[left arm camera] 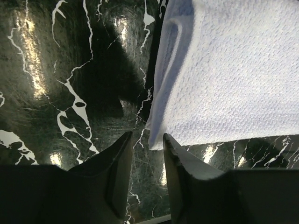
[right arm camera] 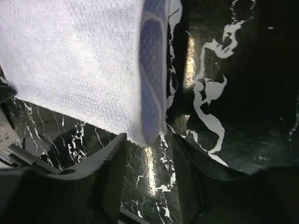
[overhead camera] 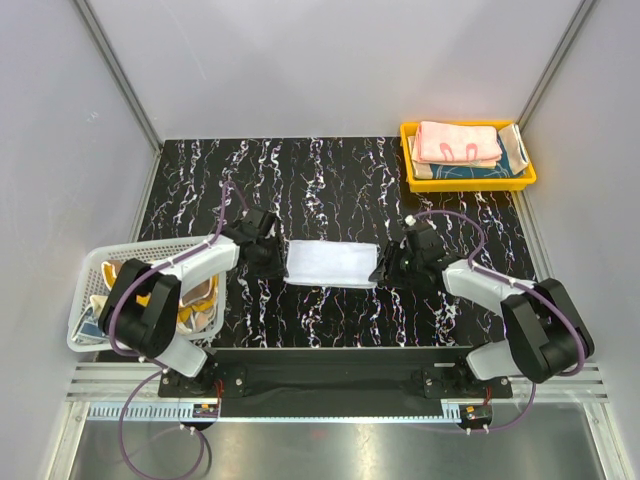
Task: Fold and stack the towels
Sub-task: Fold the towel, then neatly place the folded towel into the bin
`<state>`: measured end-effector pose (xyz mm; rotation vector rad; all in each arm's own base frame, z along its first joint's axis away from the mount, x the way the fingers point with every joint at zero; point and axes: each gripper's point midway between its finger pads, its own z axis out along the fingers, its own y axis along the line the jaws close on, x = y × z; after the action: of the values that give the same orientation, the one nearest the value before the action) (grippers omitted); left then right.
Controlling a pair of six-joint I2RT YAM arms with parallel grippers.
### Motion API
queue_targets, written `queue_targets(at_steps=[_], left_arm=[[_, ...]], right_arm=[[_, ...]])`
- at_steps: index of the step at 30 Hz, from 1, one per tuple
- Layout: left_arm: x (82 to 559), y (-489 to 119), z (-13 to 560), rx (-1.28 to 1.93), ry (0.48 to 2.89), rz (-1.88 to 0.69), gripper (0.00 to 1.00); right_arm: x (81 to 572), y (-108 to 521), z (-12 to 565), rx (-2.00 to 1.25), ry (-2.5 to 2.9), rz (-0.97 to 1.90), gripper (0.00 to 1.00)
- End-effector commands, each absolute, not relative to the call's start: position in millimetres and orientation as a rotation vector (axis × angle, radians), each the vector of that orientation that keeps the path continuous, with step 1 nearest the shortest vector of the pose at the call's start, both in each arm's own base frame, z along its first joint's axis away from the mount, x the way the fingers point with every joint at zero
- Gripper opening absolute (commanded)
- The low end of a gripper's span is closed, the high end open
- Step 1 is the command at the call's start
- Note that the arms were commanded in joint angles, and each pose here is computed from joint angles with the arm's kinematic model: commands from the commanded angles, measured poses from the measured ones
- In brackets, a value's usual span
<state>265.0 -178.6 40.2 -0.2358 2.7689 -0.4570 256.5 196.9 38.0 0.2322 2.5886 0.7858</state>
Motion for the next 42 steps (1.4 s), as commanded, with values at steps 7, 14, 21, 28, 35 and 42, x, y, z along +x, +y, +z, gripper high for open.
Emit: queue_targets(at_steps=[7, 14, 21, 28, 35, 42], left_arm=[[297, -175, 119, -0.166, 2.581, -0.418, 0.39], [305, -220, 133, -0.036, 2.552, -0.549, 0.38], [291, -248, 82, 0.036, 2.654, -0.57, 0.36], [272, -225, 31, -0.075, 2.757, -0.432, 0.34], [265, -221, 21, -0.11, 2.767, -0.43, 0.33], [287, -233, 96, -0.068, 2.628, -0.518, 0.36]], right_arm=[[291, 183, 80, 0.216, 2.464, 0.616, 0.62], [316, 192, 59, 0.225, 2.477, 0.596, 0.59], [315, 201, 31, 0.21, 2.528, 0.577, 0.56], [302, 210, 6, 0.19, 2.582, 0.502, 0.53], [293, 199, -9, 0.196, 2.633, 0.345, 0.29], [301, 187, 9, 0.129, 2.611, 0.183, 0.0]])
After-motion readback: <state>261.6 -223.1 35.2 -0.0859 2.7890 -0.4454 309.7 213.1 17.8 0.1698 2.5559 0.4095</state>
